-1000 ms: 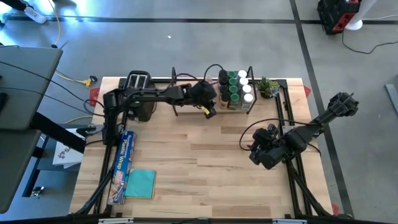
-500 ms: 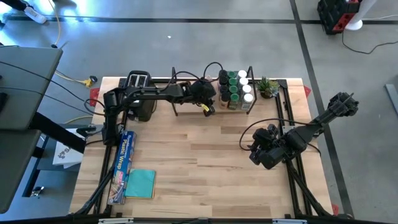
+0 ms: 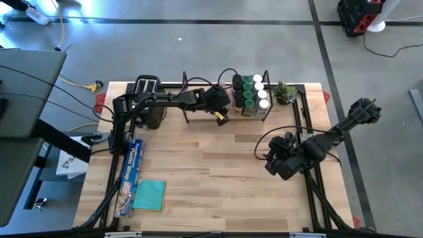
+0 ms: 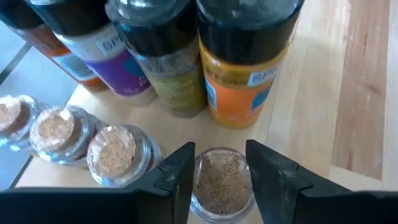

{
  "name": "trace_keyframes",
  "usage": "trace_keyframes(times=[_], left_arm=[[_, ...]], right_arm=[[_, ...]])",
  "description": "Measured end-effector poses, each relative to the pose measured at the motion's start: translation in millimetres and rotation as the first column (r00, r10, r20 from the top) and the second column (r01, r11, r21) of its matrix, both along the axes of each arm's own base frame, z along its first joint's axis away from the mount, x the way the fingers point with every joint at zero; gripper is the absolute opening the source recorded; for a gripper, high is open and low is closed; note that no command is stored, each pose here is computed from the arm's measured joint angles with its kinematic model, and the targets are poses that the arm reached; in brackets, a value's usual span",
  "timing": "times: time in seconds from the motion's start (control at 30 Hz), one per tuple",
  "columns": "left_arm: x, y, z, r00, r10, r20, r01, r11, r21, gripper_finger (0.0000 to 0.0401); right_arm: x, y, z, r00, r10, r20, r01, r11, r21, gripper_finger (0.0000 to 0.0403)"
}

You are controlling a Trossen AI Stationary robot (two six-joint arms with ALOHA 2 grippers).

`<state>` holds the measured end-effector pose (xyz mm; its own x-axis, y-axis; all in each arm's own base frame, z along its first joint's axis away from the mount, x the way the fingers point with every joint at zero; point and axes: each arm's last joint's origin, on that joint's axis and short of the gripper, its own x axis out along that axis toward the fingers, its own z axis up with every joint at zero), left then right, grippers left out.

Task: Shelf spices
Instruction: Put the brown seasoning bottle on the shelf and align it with the other brown seasoning bottles, then return to Home Position

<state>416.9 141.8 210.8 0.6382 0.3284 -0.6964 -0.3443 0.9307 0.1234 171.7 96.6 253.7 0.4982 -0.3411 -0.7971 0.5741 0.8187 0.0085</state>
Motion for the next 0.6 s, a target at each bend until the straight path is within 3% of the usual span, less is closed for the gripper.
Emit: trace_keyframes(times=[0.27, 0.47, 0.6], left_arm=[[2, 1, 3, 0.999, 0.002, 0.035, -0.003, 1.0, 0.015, 0.0184], [1, 0, 6, 1.0, -0.013, 0.027, 0.012, 0.999, 0.034, 0.0192], [-6, -2, 27, 0.998, 0.01, 0.062, -0.014, 0.998, 0.069, 0.0191]], right_arm=[[0, 0, 0, 1.0, 0.001, -0.002, -0.001, 1.0, 0.002, 0.024], [0, 0, 0, 1.0, 0.001, -0.002, -0.001, 1.0, 0.002, 0.024], [0, 0, 0, 1.0, 0.003, -0.004, -0.003, 1.0, 0.0, 0.024]])
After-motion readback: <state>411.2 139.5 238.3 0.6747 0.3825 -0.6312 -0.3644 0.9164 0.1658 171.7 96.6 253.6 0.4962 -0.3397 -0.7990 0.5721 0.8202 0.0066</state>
